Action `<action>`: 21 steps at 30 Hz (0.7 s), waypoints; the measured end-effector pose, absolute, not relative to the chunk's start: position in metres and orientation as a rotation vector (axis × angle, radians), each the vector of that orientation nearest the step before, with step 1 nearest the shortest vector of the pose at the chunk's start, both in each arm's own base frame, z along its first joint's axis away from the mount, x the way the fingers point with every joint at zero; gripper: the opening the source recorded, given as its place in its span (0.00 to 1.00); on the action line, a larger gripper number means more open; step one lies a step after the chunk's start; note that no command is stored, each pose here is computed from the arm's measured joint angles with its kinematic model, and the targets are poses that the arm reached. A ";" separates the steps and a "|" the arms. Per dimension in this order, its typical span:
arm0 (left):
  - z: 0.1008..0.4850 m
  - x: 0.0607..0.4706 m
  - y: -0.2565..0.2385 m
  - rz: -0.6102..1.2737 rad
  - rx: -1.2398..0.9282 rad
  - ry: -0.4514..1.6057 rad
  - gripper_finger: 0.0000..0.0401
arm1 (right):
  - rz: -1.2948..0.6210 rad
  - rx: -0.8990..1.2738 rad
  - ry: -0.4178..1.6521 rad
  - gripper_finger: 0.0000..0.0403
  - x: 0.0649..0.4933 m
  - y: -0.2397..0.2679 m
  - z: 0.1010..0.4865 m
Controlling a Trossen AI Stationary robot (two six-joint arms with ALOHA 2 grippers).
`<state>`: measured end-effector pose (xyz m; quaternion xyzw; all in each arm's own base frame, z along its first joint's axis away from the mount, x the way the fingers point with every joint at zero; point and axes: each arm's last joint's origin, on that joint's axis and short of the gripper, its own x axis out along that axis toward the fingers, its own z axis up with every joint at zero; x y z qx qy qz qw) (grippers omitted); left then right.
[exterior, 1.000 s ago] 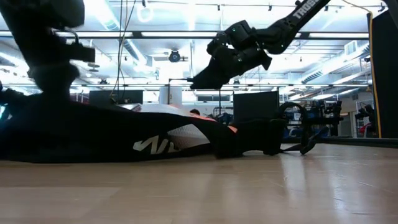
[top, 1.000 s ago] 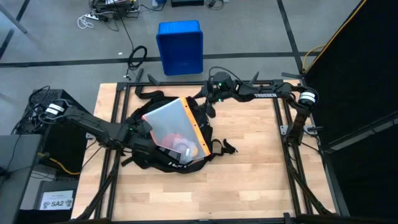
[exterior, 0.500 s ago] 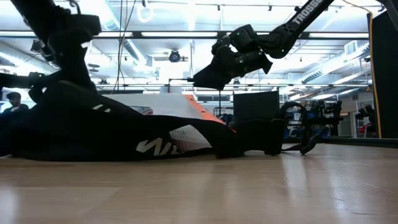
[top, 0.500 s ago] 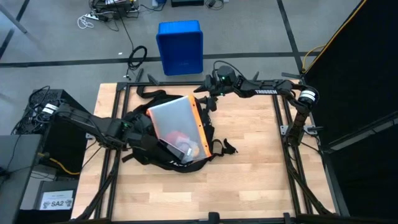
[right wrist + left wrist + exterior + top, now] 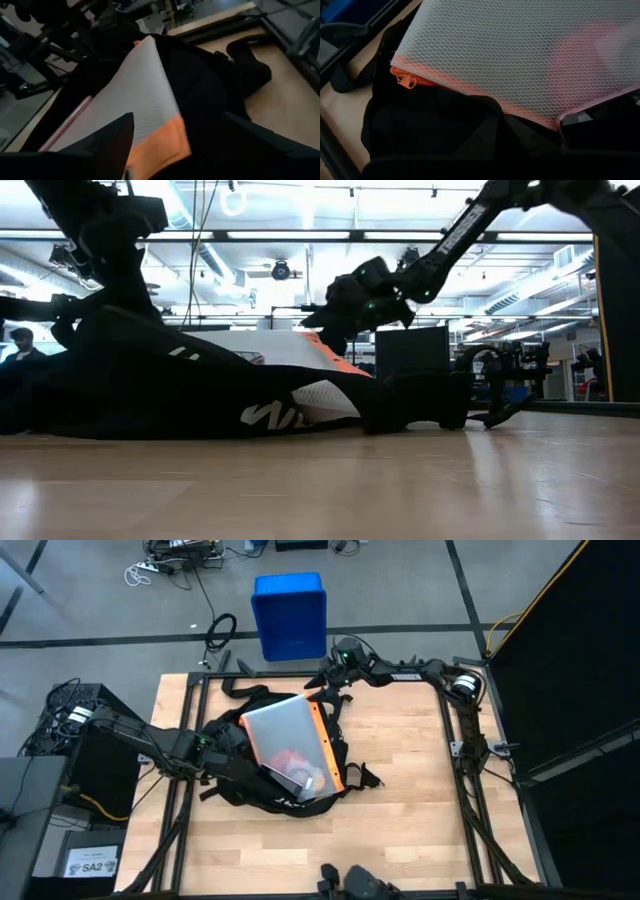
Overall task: Unpack backpack
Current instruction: Close the backpack
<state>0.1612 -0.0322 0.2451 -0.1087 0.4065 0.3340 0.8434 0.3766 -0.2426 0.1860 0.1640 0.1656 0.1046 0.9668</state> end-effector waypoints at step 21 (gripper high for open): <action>0.247 0.163 -0.030 0.760 -0.251 0.786 0.00 | 0.686 0.129 0.355 0.01 0.446 -0.144 0.170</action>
